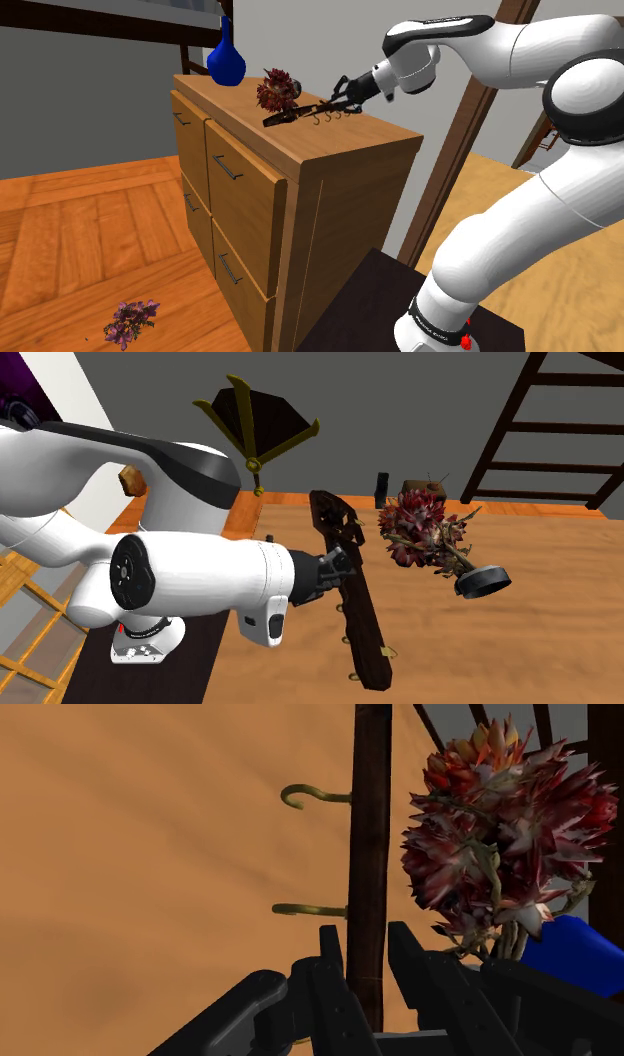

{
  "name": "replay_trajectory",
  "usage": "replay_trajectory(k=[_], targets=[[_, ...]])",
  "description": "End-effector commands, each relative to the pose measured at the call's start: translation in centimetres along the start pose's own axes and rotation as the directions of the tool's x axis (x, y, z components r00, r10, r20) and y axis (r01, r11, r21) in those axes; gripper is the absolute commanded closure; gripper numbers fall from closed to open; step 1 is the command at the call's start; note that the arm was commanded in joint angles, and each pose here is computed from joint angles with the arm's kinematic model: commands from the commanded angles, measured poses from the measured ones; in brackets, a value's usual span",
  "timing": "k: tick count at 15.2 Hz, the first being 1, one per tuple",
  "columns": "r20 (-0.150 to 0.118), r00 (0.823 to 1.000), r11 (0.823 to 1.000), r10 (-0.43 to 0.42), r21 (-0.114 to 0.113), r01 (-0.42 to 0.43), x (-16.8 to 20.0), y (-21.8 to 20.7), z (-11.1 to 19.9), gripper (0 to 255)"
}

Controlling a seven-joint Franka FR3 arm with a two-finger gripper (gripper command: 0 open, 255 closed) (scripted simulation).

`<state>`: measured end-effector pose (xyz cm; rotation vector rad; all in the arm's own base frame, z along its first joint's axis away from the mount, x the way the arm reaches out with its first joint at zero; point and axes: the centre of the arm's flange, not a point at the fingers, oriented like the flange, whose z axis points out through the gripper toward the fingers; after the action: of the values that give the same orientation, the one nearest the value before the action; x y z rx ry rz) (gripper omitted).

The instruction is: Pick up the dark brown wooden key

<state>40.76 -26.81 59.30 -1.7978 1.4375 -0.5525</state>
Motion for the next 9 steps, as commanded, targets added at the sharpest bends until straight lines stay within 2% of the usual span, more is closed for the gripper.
replay_trajectory(k=[1,9], targets=[[0.000,1.000,1.000,-0.001,-0.001,0.001,-0.1,-0.6,-0.5,255],[0.000,1.000,1.000,-0.001,-0.001,0.001,-0.6,-3.9,-3.1,255]])
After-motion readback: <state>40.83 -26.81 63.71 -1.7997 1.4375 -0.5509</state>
